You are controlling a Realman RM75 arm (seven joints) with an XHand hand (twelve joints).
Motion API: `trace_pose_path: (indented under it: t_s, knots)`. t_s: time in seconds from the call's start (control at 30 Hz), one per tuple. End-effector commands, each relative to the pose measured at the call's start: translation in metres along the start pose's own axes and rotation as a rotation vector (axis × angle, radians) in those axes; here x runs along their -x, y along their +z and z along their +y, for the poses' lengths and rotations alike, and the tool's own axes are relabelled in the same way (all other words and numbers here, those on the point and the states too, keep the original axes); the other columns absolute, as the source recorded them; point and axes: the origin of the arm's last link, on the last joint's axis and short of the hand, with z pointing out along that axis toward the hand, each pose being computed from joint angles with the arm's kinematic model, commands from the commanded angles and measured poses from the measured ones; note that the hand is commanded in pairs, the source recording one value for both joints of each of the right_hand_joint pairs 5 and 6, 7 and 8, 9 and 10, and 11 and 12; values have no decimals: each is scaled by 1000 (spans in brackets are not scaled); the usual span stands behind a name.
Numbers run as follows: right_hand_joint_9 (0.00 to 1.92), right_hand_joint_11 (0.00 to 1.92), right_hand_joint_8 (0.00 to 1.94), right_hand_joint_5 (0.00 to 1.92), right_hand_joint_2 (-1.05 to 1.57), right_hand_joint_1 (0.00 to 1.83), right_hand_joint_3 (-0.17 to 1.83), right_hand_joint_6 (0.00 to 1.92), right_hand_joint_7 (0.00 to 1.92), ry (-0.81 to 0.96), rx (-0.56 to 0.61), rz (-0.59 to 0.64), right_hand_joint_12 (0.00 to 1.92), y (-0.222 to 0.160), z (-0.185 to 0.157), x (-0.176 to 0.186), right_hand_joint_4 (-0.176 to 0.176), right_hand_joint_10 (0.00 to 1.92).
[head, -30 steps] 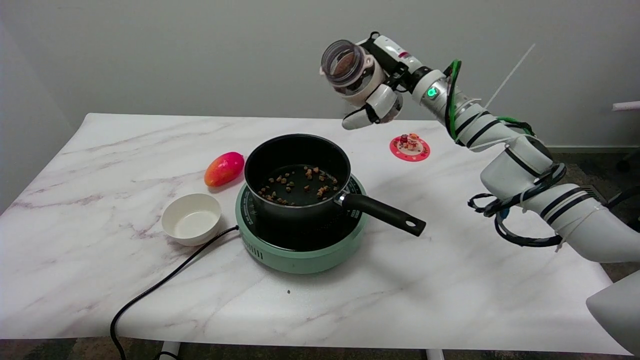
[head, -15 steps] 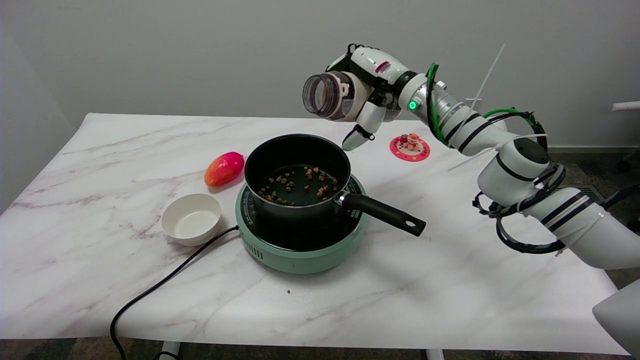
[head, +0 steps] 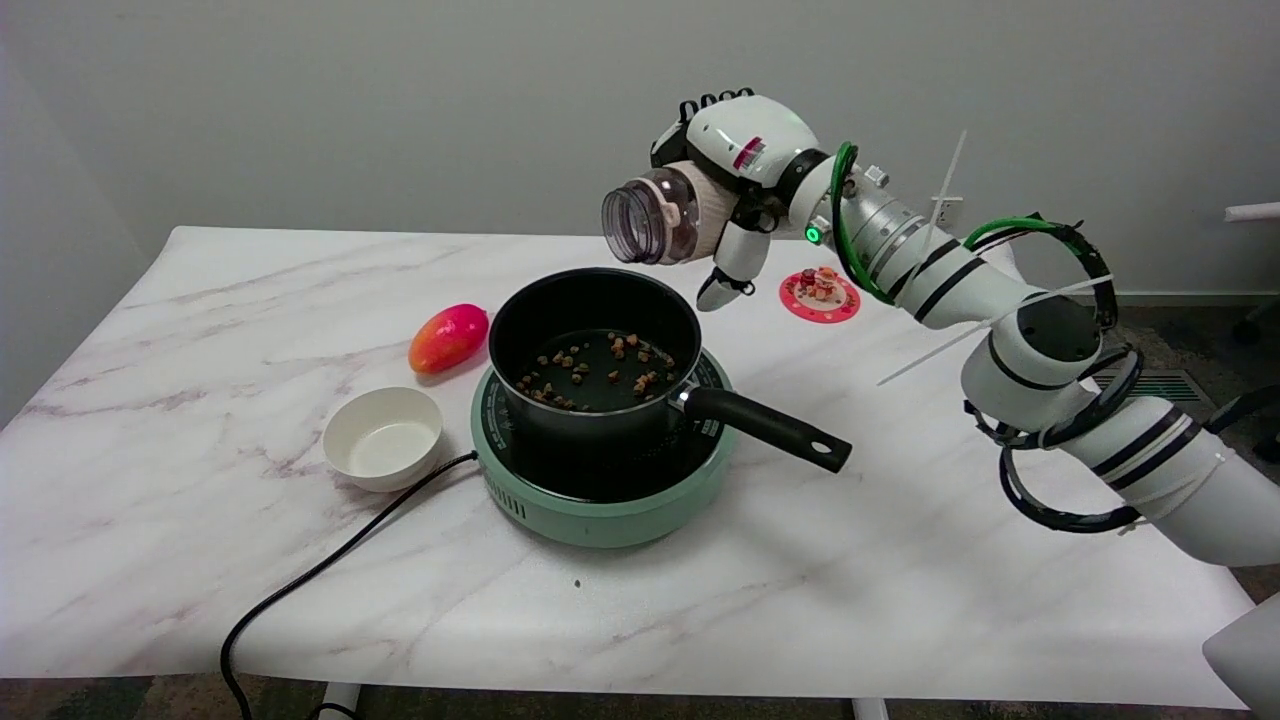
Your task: Pour the contents of the bottle into the soup pot.
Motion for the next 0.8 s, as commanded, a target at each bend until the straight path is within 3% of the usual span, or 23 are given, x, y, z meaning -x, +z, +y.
trace_pose_path:
  t_s: [0.03, 0.8]
  knots:
    - [1355, 1209, 1895, 1920, 1199, 1386, 475, 1920, 1895, -296, -47, 44, 1209, -11, -33, -10, 0, 1355]
    - [1362, 1206, 1912, 1920, 1243, 1356, 473, 1920, 1912, -441, -119, 55, 1206, -13, -51, -13, 0, 1362]
